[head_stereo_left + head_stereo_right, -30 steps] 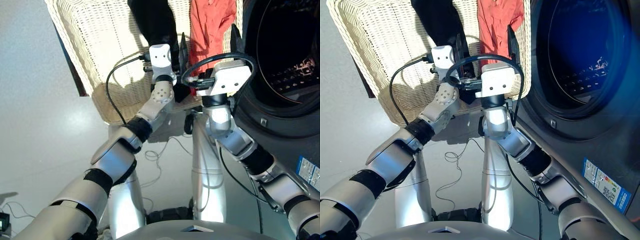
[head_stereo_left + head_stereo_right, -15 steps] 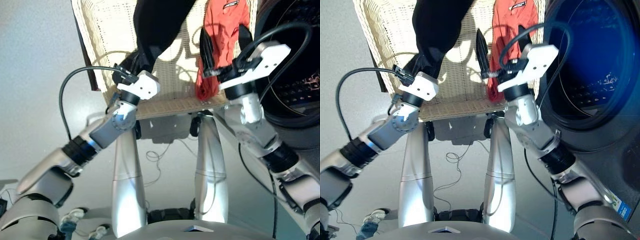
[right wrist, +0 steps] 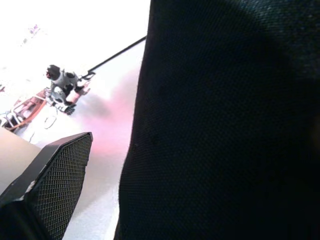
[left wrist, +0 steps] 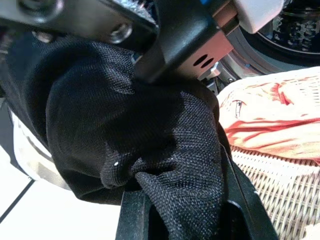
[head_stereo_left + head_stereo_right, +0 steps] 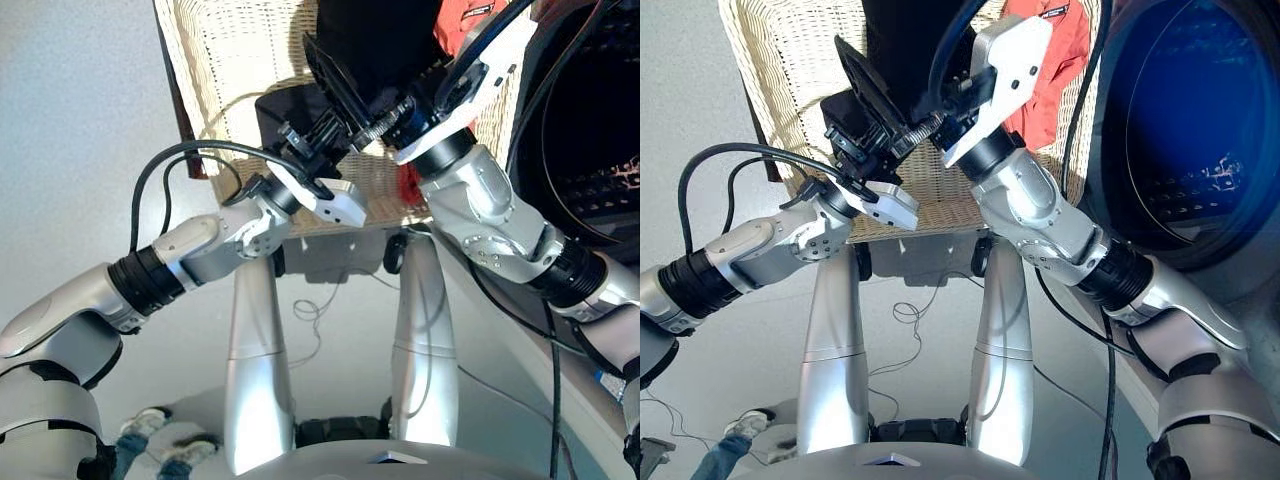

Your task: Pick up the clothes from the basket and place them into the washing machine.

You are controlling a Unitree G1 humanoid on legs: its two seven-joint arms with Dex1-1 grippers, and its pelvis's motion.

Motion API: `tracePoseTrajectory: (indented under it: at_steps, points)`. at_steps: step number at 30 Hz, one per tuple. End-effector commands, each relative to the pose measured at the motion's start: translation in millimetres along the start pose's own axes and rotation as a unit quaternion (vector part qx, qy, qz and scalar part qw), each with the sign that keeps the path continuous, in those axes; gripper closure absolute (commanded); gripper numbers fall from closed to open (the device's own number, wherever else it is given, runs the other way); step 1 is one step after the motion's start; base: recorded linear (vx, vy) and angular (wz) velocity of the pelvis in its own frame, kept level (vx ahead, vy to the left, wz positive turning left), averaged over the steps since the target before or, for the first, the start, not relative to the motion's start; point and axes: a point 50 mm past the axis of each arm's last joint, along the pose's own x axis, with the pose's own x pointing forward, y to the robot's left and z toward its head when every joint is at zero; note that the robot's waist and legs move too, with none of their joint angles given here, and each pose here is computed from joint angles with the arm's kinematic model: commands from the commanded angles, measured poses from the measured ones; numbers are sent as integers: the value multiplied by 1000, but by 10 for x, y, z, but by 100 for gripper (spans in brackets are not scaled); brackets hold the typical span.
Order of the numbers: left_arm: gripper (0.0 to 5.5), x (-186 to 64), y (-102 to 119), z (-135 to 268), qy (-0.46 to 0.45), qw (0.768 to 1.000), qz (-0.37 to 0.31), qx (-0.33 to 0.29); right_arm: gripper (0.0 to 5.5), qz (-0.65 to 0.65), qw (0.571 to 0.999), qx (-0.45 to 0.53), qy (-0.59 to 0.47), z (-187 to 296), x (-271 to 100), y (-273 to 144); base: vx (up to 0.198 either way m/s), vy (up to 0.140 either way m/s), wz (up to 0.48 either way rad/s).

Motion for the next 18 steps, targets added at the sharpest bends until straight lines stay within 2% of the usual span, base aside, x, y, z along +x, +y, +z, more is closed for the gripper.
tracePoseTrajectory:
  at_steps: [1, 15, 16, 17, 18]
  points:
    - [550, 215, 144, 670, -177, 981, 70, -38, 0, 81, 996, 35, -19, 28, 118, 334, 0, 0, 0]
    - [550, 248, 248, 700, -190, 976, 105, -7, 0, 53, 998, 34, 30, -120, -55, 233, 0, 0, 0]
    - [550, 249, 254, 698, -190, 976, 106, -6, 207, 50, 998, 29, 31, -116, -63, 219, 0, 0, 0]
    - [550, 248, 258, 693, -189, 976, 108, -5, 550, 44, 998, 21, 31, -114, -72, 204, 0, 0, 0]
    - [550, 243, 267, 686, -187, 976, 111, -5, 550, 40, 999, 5, 30, -106, -83, 186, 0, 0, 0]
